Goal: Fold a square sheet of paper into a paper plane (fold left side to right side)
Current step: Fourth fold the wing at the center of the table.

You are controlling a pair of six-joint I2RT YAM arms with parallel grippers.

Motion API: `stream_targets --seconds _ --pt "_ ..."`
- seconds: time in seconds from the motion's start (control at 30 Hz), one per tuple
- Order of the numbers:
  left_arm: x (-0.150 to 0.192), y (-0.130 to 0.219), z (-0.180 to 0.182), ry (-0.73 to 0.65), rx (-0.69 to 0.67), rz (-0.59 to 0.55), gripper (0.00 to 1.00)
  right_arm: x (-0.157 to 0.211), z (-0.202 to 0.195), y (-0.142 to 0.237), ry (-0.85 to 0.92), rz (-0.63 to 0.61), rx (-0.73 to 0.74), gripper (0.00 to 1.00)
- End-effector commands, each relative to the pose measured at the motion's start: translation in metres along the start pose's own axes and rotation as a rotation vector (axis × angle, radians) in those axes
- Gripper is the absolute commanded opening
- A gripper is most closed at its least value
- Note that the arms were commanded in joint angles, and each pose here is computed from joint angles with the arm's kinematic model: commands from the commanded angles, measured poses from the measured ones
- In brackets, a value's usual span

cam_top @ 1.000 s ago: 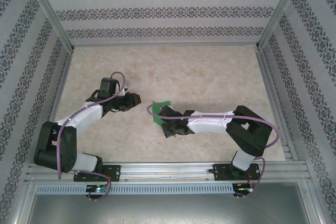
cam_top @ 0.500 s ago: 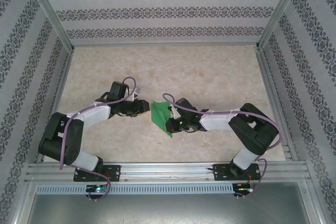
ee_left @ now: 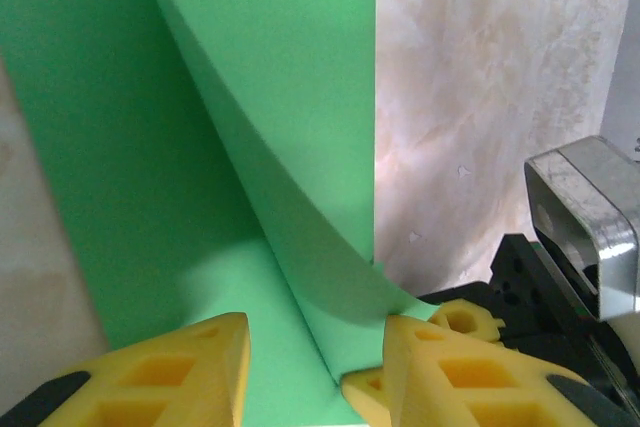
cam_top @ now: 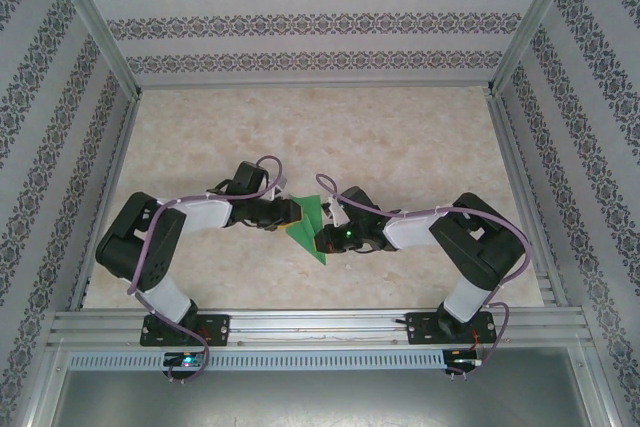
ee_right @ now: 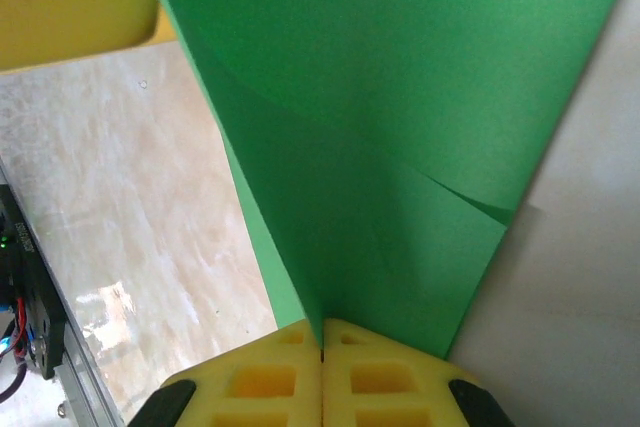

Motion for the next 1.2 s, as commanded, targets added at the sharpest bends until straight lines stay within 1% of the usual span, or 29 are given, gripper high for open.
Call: stream_targets --seconds 0.0,0.2,0.53,0.77,0.97,1.17 --pt "-0.015 -0.007 -0.007 -0.026 -0.002 -0.032 0.39 0.003 -0.004 -0.004 -0.013 0.022 -0.010 0.08" --pt "-0.014 -0.013 0.002 -0.017 -0.047 -0.013 0.39 0.005 -0.006 -0.005 -0.016 0.029 -0.003 0.11" --pt "-0.006 -0.019 0.027 0.015 -0.158 0.027 0.39 0.004 -0.005 -0.002 -0.004 0.025 -0.003 0.20" --pt "-0.003 -0.021 0.031 0.019 -0.168 0.038 0.39 -0.002 0.010 0.004 0.017 0.007 -0.039 0.25" --pt "-0.003 -0.022 0.031 0.019 -0.165 0.042 0.39 -0.013 0.028 0.016 0.029 -0.027 -0.086 0.32" --pt "-0.004 -0.021 0.029 0.015 -0.161 0.039 0.39 -0.026 0.029 0.031 -0.013 -0.066 -0.113 0.39"
Point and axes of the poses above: each hand's point on the last joint's axis, 136 mm out from that joint toward the fingers, its own y axis back along the fingers, its own z axis along the line the jaws close on, x = y × z, the point moved 1 cm from there along y, back along the fingers, and after that the axes turned 10 degrees about -y, right-handed, at the moved point
